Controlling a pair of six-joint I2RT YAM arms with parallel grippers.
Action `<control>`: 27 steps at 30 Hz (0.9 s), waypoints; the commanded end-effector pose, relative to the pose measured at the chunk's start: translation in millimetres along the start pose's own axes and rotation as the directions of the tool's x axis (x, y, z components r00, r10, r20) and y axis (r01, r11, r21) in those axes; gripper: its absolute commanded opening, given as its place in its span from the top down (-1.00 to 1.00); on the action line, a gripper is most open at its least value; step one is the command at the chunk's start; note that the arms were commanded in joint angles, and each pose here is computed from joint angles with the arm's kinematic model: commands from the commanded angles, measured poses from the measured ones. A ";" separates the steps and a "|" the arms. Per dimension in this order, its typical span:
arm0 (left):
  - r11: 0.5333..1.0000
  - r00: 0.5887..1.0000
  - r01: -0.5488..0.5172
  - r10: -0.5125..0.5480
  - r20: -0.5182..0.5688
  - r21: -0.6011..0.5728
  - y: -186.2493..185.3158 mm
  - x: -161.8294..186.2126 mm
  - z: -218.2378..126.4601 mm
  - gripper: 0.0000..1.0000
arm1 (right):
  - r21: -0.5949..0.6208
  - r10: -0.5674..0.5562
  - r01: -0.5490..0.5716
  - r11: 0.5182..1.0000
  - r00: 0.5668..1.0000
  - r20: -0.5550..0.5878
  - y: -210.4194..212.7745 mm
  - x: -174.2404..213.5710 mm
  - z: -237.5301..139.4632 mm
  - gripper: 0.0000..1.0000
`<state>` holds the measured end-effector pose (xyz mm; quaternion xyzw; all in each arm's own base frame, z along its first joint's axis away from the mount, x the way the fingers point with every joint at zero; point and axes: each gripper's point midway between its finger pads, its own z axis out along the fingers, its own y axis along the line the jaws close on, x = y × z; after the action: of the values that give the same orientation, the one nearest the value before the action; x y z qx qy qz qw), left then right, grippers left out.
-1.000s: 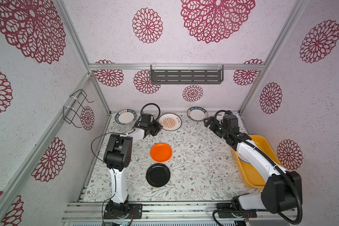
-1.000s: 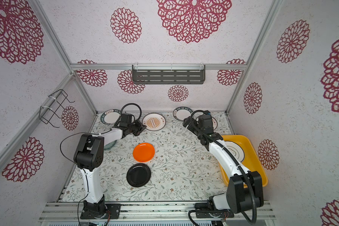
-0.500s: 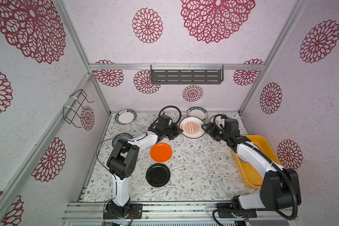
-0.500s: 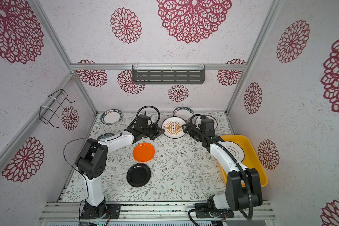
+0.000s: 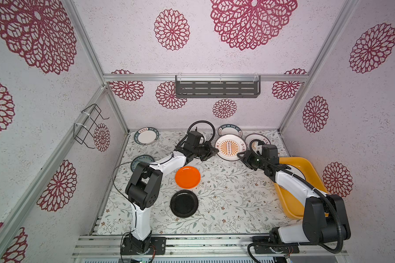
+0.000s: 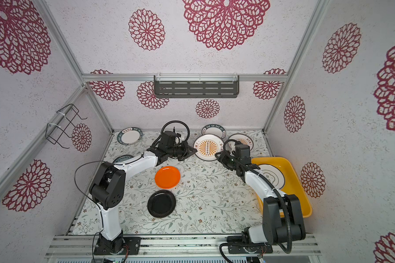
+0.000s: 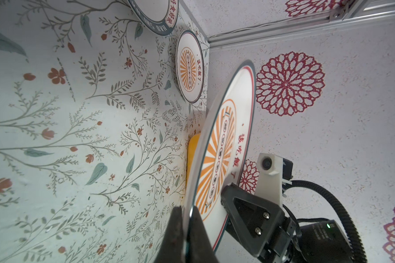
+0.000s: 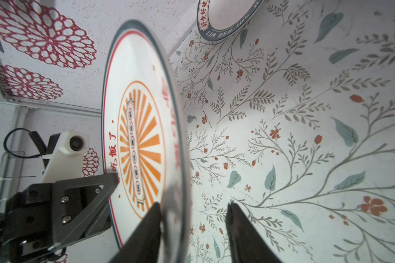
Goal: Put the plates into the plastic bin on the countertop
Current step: 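Hold the sunburst plate up with the left gripper while the right gripper grasps its rim, then carry the sunburst plate into the yellow bin with the right gripper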
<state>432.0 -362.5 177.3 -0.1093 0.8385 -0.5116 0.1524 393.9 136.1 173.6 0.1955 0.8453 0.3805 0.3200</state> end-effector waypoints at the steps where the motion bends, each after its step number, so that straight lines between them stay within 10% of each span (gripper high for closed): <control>1: 0.990 0.995 -0.095 0.095 0.003 0.108 -48.4 -3.4 -13.6 1.00 | -0.069 0.009 -0.003 0.998 0.997 0.076 22.3 -19.0 -10.7 0.36; 8: 0.984 0.989 -0.149 0.147 0.027 0.102 -58.9 -11.4 -14.0 0.76 | -0.087 0.070 -0.058 0.995 0.987 0.146 23.6 -29.6 -16.8 0.92; 19: 0.978 0.972 -0.208 0.203 0.119 0.032 -59.9 -27.8 -36.0 -0.71 | -0.090 0.109 -0.092 0.992 0.971 0.211 24.6 -36.5 -32.2 1.00; 27: 0.955 0.945 -0.256 0.280 0.169 -0.150 -38.7 -42.8 -69.3 -0.86 | 0.002 0.122 -0.128 0.992 0.951 0.285 2.5 -41.7 -49.3 1.00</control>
<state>444.4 -329.3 239.3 -0.0595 0.8461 -0.4602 0.2621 388.1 104.5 187.8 0.2901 0.8049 0.3654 0.3666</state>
